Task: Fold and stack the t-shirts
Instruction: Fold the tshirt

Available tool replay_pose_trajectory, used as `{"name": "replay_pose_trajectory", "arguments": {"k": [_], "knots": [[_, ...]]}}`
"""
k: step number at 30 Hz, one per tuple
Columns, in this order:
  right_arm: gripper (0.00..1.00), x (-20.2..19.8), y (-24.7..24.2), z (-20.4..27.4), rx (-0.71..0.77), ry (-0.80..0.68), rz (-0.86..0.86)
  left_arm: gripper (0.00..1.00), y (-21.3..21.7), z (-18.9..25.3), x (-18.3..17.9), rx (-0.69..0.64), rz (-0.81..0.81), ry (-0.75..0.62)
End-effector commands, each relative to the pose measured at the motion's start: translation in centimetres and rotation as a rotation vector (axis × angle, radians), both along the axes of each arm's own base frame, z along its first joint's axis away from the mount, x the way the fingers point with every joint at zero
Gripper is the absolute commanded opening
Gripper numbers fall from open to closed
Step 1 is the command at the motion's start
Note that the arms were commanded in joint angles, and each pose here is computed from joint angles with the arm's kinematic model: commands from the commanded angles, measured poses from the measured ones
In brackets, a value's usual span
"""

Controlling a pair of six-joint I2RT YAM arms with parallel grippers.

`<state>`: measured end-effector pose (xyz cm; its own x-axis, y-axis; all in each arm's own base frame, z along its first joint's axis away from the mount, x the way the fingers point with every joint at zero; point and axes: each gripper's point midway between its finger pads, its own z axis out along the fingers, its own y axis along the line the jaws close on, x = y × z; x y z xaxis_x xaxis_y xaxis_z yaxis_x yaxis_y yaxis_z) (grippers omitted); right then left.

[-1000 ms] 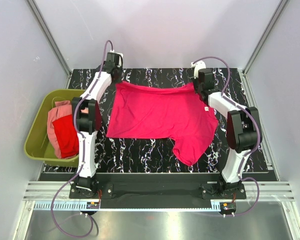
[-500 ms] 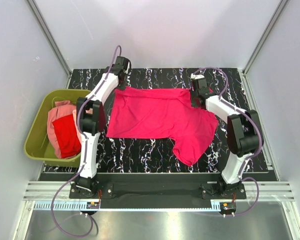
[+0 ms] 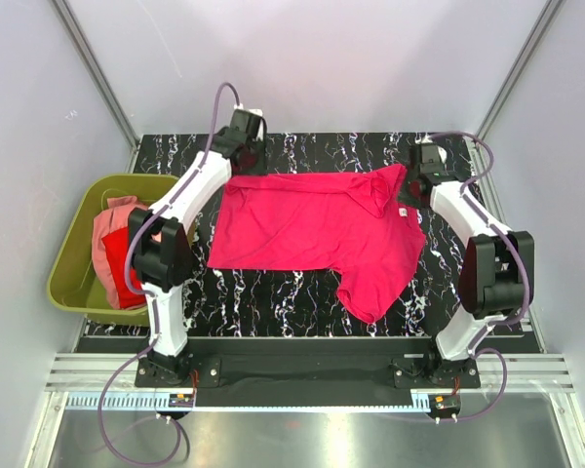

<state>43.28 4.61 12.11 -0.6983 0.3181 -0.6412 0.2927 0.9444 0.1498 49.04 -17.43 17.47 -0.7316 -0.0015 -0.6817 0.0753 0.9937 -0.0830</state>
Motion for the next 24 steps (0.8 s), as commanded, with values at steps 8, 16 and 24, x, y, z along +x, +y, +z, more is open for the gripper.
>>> {"name": "replay_pose_trajectory", "arguments": {"k": [8, 16, 24], "knots": [[0.36, -3.3, -4.4, -5.2, 0.064, 0.209, -0.134, 0.44, 0.2, -8.4, -5.7, -0.073, 0.094, 0.238], [0.45, -7.4, -7.9, -9.3, 0.12, 0.327, -0.253, 0.45, 1.6, -12.4, -7.6, -0.023, 0.168, 0.348], [0.46, -7.3, -7.5, -10.5, 0.179, 0.291, -0.25, 0.48, 3.2, -12.7, -8.5, 0.047, 0.219, 0.339]]}}
